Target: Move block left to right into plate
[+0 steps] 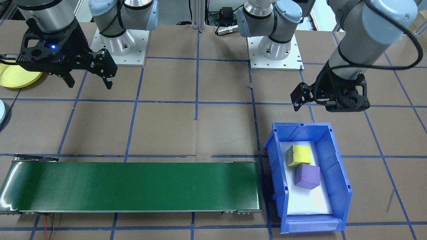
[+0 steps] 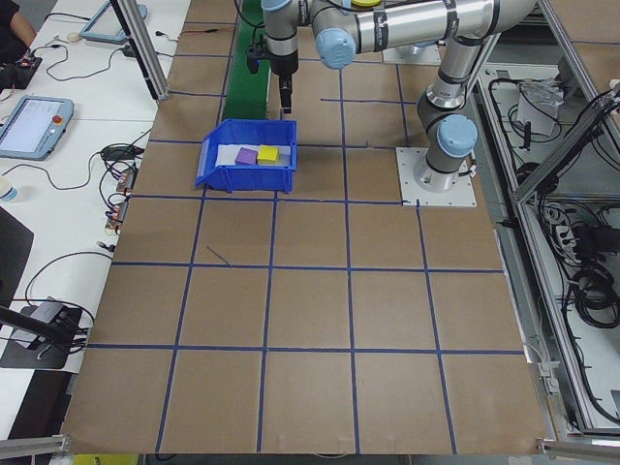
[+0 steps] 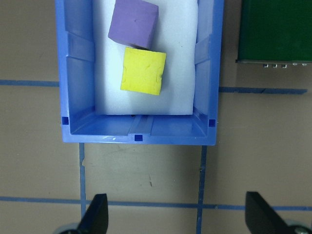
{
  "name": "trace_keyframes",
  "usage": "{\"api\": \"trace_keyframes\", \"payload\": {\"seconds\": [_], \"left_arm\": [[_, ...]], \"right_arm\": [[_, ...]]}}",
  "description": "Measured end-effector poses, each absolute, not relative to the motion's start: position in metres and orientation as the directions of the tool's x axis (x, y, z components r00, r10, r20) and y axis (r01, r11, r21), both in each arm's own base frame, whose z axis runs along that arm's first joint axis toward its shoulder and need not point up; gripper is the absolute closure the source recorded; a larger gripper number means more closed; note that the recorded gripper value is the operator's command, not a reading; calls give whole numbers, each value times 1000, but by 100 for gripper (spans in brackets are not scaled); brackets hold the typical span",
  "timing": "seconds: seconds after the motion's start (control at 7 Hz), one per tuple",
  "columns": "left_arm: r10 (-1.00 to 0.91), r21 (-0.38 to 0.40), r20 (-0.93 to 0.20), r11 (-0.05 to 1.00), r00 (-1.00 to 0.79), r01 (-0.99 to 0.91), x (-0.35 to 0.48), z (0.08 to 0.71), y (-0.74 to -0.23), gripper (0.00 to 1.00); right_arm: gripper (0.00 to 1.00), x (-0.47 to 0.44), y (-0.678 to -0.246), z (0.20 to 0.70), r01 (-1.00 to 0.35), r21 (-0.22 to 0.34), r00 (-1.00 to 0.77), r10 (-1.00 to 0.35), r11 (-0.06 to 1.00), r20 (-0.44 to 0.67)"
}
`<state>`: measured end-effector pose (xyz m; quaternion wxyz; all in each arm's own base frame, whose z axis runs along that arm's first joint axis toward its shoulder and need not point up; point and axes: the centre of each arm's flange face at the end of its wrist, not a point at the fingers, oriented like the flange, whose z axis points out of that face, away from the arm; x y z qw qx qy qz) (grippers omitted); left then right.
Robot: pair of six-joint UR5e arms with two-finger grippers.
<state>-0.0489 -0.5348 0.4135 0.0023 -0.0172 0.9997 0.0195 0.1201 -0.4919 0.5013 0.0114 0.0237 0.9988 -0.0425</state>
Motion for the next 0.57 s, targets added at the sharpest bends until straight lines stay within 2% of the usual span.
{"api": "trace_keyframes", "payload": {"seconds": [0.29, 0.57], "left_arm": [[-6, 41, -5, 999, -1000, -6, -42, 361, -572, 0], [14, 53, -3, 998, -1000, 14, -38, 326, -588, 0]], "right_arm": [[0, 120, -492, 501, 49, -84, -999, 47, 995, -24], [0, 120, -492, 501, 49, -84, -999, 47, 995, -24]]}}
